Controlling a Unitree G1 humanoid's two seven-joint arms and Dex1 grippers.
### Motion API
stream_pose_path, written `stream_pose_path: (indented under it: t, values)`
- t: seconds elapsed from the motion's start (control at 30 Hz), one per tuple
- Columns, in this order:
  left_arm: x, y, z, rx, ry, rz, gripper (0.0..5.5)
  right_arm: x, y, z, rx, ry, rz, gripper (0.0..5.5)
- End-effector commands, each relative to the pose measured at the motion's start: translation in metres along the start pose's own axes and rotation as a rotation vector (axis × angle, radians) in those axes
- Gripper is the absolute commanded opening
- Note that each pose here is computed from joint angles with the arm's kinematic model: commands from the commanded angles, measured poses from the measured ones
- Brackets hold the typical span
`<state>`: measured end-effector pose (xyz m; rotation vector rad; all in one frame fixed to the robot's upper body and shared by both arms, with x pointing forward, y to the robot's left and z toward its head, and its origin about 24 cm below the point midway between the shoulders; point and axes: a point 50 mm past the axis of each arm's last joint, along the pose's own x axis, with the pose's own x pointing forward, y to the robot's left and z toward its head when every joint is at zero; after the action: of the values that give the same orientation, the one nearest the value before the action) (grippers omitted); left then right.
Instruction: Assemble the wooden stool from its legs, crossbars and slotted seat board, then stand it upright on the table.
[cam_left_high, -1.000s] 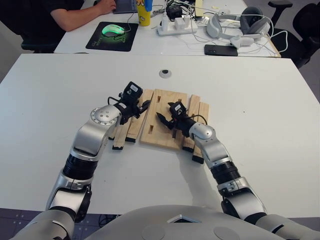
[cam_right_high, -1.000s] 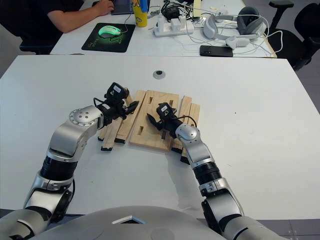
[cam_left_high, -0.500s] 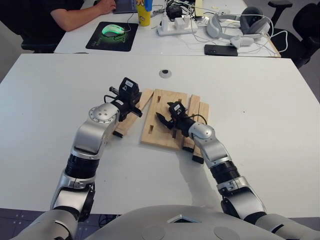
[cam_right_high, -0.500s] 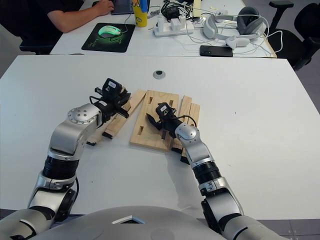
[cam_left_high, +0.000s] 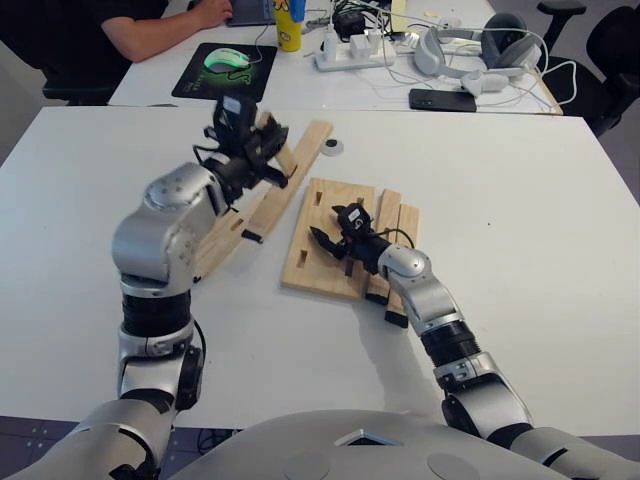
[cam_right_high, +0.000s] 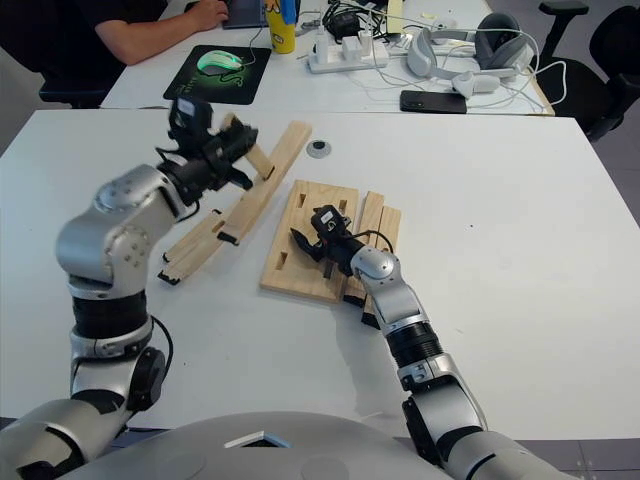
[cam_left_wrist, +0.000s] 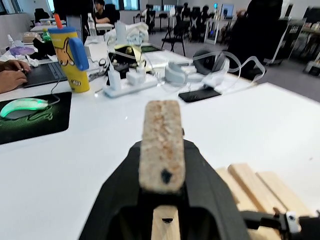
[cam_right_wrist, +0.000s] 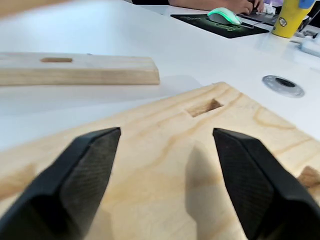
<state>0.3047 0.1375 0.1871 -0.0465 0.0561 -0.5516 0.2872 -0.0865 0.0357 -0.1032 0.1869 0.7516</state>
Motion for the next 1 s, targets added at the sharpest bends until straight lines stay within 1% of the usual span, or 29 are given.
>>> stream_pose_path:
  t: [0.03, 0.1, 0.2, 0.33, 0.4, 0.5, 0.63, 0.73, 0.8, 0.87, 1.0]
  values:
    - [-0.004, 0.020, 0.017, -0.046, -0.085, -0.017, 0.41, -0.007, -0.012, 0.028, 0.115, -0.137, 0.035, 4.03]
    - [-0.004, 0.023, 0.022, -0.090, -0.131, -0.069, 0.41, -0.013, -0.018, 0.039, 0.205, -0.194, 0.080, 4.33]
    - [-0.002, 0.019, 0.026, -0.214, -0.195, -0.234, 0.41, -0.027, -0.031, 0.057, 0.365, -0.288, 0.194, 4.72]
    - [0.001, 0.017, 0.032, -0.325, -0.227, -0.422, 0.41, -0.044, -0.052, 0.075, 0.477, -0.344, 0.331, 5.32]
    - [0.001, 0.016, 0.038, -0.377, -0.250, -0.520, 0.41, -0.050, -0.065, 0.086, 0.525, -0.384, 0.375, 5.39]
    - [0.000, 0.020, 0.047, -0.435, -0.277, -0.621, 0.41, -0.060, -0.075, 0.098, 0.573, -0.438, 0.440, 5.40]
    - [0.002, 0.032, 0.048, -0.520, -0.285, -0.674, 0.41, -0.079, -0.081, 0.114, 0.610, -0.511, 0.576, 5.40]
    - [0.005, 0.034, 0.047, -0.555, -0.285, -0.696, 0.41, -0.087, -0.084, 0.121, 0.667, -0.564, 0.651, 5.40]
    - [0.005, 0.035, 0.047, -0.577, -0.289, -0.707, 0.41, -0.089, -0.081, 0.125, 0.676, -0.577, 0.694, 5.40]
    - [0.005, 0.034, 0.045, -0.585, -0.286, -0.714, 0.41, -0.086, -0.081, 0.129, 0.699, -0.583, 0.689, 5.40]
    - [0.006, 0.028, 0.041, -0.599, -0.270, -0.742, 0.41, -0.073, -0.081, 0.127, 0.690, -0.541, 0.613, 5.40]
